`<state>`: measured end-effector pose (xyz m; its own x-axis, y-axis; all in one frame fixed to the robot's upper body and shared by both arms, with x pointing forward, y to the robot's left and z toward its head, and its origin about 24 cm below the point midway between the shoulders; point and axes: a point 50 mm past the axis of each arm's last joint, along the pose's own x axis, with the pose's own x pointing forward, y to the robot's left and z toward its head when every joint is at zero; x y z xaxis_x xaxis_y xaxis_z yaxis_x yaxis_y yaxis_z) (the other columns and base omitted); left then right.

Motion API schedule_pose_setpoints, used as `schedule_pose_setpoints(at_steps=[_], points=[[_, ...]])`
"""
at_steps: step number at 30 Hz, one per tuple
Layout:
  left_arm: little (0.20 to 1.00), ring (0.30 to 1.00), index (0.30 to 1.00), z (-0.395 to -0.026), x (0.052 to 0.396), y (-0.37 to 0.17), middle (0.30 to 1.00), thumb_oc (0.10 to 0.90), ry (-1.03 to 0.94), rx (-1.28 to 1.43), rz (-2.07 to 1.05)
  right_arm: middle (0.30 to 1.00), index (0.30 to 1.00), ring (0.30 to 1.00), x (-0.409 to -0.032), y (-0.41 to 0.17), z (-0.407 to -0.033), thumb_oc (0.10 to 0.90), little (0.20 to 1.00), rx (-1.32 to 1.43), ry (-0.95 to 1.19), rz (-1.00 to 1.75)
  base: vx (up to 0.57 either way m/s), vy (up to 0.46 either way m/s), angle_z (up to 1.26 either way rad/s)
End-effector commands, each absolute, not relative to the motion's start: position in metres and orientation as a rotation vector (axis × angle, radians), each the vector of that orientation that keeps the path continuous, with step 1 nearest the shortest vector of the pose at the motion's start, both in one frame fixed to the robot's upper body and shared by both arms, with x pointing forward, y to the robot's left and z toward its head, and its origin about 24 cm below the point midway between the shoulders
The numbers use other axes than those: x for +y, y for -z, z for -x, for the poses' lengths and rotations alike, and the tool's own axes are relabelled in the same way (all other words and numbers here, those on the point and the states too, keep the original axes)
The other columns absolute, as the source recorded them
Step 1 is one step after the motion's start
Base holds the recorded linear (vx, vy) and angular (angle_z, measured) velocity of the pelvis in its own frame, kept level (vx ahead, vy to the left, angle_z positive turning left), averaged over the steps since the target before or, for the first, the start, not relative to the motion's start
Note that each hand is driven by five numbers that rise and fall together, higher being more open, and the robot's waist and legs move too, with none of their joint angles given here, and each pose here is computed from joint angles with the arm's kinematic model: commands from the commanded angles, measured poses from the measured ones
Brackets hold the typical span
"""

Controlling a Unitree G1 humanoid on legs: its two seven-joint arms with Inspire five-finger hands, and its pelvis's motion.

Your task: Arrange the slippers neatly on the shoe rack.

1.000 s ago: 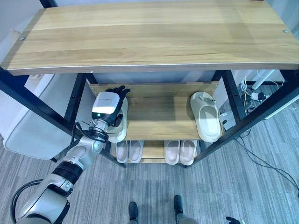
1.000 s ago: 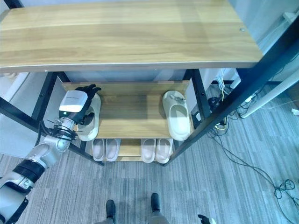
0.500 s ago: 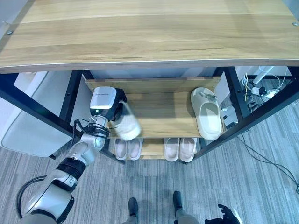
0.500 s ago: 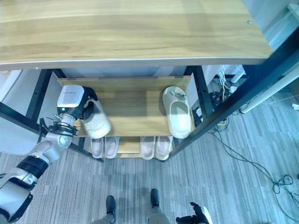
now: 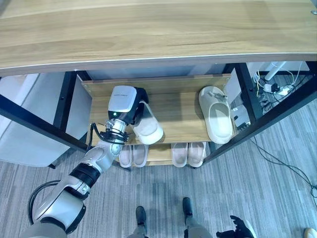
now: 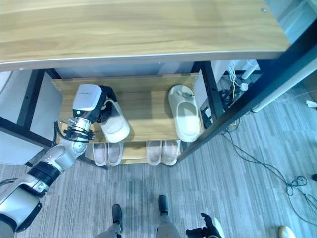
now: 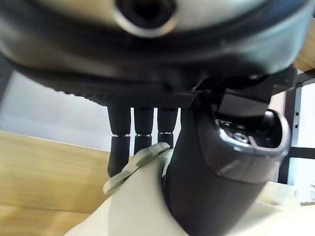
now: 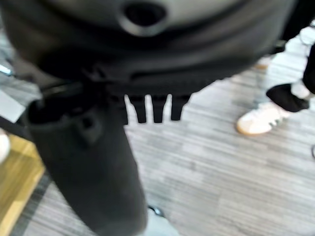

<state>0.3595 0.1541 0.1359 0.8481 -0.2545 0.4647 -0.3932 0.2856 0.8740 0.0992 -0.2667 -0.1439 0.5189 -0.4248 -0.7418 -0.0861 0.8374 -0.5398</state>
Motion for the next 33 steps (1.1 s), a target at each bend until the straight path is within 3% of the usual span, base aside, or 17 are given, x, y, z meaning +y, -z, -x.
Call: schedule_pose_setpoints(at_steps=[1,16,33], points=[[0.3,0.3,0.3,-0.371,0.109,-0.213,0.3,0.4,-0.148,-0.924,-1.222,0.9,0.9,0.9,-0.289,0.134,-0.106,0.8,0.9,0.983,0.282,0.648,0.0,0.0,-0.04],[0.3,0.3,0.3,-0.369,0.058,-0.233,0.3,0.4,-0.055,-1.067,-1.216,0.9,0.9,0.9,-0.29,0.124,-0.133,0.8,0.9,0.889,0.297,0.669,0.0,0.002,-0.09],[0.3,0.3,0.3,-0.38,0.047,-0.245,0.3,0.4,-0.08,-1.071,-1.334,0.9,0.9,0.9,-0.283,0.121,-0.142,0.8,0.9,0.843,0.275,0.68,0.0,-0.001,-0.01]])
